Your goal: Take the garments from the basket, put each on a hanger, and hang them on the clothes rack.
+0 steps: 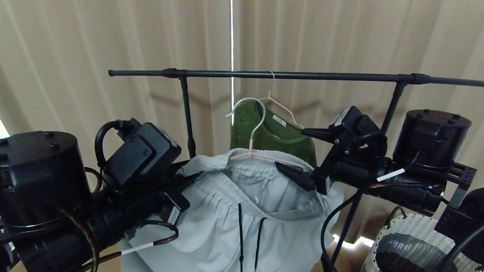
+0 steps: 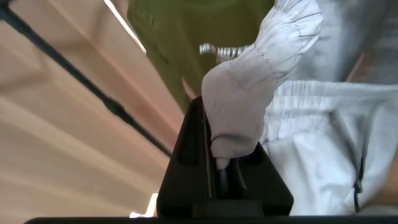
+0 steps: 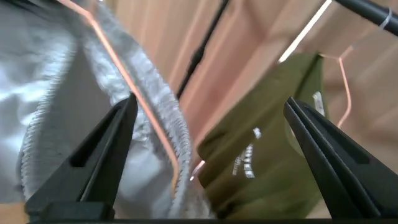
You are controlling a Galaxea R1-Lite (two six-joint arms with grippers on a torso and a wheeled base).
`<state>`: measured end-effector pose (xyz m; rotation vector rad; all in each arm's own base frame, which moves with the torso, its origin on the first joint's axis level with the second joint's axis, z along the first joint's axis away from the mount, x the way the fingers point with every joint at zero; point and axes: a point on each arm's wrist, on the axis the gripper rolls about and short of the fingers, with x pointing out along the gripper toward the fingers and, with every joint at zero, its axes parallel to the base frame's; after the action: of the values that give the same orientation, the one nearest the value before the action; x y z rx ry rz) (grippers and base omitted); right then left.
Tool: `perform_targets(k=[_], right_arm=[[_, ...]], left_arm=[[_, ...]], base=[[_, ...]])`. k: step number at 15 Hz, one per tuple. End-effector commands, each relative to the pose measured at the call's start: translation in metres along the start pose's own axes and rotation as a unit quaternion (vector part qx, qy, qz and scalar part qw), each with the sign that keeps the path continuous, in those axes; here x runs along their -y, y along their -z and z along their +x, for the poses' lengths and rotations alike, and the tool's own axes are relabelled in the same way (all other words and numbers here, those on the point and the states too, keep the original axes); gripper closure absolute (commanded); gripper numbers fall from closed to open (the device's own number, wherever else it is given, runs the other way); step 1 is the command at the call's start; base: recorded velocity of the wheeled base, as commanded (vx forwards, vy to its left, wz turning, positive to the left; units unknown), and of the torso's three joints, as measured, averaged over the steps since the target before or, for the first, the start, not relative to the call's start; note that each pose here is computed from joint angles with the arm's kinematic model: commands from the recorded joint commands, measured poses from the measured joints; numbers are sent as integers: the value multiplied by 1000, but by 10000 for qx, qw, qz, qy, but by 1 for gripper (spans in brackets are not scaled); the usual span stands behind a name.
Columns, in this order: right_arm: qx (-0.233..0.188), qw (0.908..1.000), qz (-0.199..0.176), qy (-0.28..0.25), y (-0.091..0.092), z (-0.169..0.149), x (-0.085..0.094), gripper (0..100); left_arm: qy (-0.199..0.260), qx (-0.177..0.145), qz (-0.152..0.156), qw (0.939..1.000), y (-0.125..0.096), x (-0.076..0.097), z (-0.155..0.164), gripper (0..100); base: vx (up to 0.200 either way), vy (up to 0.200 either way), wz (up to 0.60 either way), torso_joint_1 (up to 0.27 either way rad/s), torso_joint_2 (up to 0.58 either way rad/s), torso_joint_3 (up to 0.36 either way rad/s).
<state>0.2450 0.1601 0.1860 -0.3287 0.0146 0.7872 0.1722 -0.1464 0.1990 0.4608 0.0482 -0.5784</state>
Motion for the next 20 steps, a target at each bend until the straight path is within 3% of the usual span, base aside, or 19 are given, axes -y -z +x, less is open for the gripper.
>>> perform_targets(k=[1, 10, 11, 20], right_arm=[[-150, 9999, 28, -22, 9, 6, 0, 0], [-162, 9999, -34, 13, 10, 6, 0, 0], [-162, 9999, -34, 13, 10, 6, 0, 100], [-127, 9999, -37, 26, 8, 3, -1, 100]], left_arm=[[26, 92, -5, 10000, 2, 3, -1, 100], [234, 306, 11, 9993, 0, 8, -6, 100], [234, 306, 11, 9993, 0, 8, -6, 100], [197, 256, -4, 9995, 3, 7, -7, 100]], base=[[0, 0, 0, 0, 0, 0], [0, 0, 0, 0, 0, 0], [0, 0, 0, 0, 0, 0], [0, 0, 0, 0, 0, 0]])
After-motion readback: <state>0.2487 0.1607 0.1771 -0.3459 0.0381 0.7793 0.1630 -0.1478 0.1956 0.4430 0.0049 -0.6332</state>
